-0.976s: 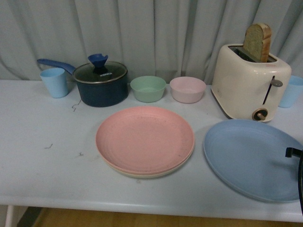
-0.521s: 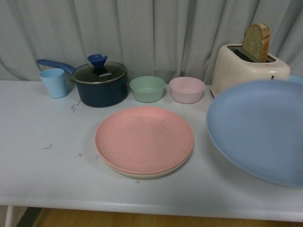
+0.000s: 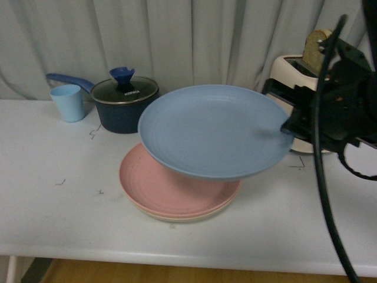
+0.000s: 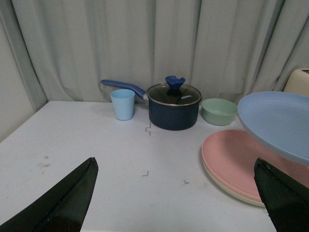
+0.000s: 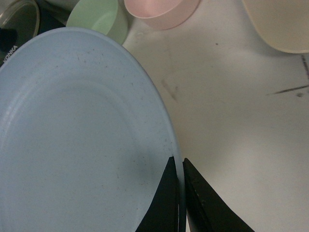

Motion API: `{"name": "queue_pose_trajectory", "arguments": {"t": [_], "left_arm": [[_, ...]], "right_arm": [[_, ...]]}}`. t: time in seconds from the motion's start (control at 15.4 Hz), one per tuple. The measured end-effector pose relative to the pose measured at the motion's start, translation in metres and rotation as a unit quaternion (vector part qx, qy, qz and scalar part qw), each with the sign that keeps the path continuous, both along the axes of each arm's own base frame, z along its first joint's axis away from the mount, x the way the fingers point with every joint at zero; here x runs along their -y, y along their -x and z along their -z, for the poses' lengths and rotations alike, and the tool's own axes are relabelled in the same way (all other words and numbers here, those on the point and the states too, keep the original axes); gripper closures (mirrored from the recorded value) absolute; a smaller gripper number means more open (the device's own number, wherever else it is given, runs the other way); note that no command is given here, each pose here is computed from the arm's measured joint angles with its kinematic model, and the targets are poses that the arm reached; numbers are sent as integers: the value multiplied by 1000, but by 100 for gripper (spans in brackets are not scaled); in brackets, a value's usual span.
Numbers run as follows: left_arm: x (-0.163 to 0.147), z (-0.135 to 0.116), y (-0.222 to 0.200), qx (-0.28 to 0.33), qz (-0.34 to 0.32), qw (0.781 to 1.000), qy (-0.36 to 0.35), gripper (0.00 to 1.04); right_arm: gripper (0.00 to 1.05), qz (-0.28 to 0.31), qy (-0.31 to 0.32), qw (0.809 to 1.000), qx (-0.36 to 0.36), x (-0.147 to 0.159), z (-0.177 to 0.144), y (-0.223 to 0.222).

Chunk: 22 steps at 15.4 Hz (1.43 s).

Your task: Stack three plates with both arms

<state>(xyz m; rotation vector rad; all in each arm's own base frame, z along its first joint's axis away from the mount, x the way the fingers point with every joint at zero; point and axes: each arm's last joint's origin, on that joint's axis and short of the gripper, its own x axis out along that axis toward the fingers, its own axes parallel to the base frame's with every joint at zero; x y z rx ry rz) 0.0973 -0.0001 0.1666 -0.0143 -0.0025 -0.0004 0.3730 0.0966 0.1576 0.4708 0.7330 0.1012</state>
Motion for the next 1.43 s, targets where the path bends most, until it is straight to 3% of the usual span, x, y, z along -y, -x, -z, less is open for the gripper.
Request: {"name": "queue_pose_trajectory", "arguments": {"t": [0.33,0.59,0.98,1.11,1.3,1.43], "left_arm": [[0,0,0,0,0,1000,0,7],[0,0,0,0,0,1000,0,7],[0,0,0,0,0,1000,0,7],[0,0,0,0,0,1000,0,7],[0,0,0,0,0,1000,0,7],[0,0,0,0,0,1000,0,7]], "right_arm": [[102,28,-9,998,-53,-26,21,-27],[102,5,7,997,-73,-54,29,-32],[102,11,33,995,-91,-63,53,-37],[76,6,34,995,-97,-65,54,-35],[45,6,26,995,-100,-57,48,-32],[16,24,12,998,-48,-35,6,-35]]}}
